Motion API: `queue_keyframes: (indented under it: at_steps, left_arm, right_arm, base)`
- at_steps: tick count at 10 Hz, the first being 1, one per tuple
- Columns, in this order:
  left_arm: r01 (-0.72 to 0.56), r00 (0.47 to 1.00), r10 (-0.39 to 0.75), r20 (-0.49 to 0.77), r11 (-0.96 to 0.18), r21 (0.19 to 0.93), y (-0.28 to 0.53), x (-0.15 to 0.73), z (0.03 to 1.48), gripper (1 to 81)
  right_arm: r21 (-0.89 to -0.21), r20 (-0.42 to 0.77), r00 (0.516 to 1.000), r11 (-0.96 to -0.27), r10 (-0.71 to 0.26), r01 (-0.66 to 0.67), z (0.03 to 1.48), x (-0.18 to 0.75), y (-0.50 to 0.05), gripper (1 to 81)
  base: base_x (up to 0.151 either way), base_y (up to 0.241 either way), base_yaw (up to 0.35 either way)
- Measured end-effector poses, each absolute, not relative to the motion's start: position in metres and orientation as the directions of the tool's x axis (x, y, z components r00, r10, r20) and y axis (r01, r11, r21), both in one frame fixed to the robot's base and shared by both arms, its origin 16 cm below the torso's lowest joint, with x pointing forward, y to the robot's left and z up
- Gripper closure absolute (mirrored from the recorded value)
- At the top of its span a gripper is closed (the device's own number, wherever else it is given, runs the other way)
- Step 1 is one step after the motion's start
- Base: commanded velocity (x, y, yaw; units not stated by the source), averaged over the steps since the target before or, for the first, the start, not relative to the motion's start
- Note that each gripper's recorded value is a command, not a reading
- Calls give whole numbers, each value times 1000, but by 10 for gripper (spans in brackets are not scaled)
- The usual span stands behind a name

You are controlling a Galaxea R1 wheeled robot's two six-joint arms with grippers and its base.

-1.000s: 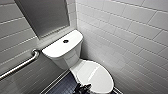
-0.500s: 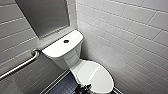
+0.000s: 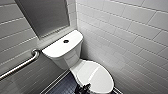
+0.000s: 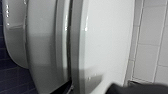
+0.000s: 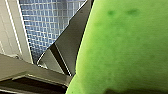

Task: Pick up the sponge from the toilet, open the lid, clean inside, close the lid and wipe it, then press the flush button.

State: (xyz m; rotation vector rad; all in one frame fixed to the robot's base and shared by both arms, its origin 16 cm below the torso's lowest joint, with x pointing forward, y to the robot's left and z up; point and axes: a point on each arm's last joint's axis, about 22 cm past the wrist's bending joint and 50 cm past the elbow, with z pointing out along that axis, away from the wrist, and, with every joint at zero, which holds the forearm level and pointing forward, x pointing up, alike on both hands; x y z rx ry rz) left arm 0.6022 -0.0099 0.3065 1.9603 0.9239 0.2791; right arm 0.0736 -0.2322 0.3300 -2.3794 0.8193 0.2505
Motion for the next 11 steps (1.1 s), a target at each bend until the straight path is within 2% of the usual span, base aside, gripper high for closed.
queue_keyframes:
  at_steps: [2,6,9,11]
  left_arm:
    - [486,699,698,-158,-300,821,-11,601,306,10]
    - [401,785,609,-109,-366,840,-45,581,309,10]
    - [404,782,614,-109,-364,839,-45,582,308,10]
    - [440,752,644,-138,-334,834,-39,585,304,10]
  right_arm:
    - [-484,-355,792,-627,-497,-611,330,75,-232,811]
    - [-488,-350,794,-626,-498,-608,329,79,-232,811]
    - [-490,-351,793,-625,-497,-608,329,79,-231,811]
    - [-490,-351,793,-625,-497,-608,329,79,-231,811]
  base:
    - [0,0,0]
    - [0,0,0]
    - [0,0,0]
    - [0,0,0]
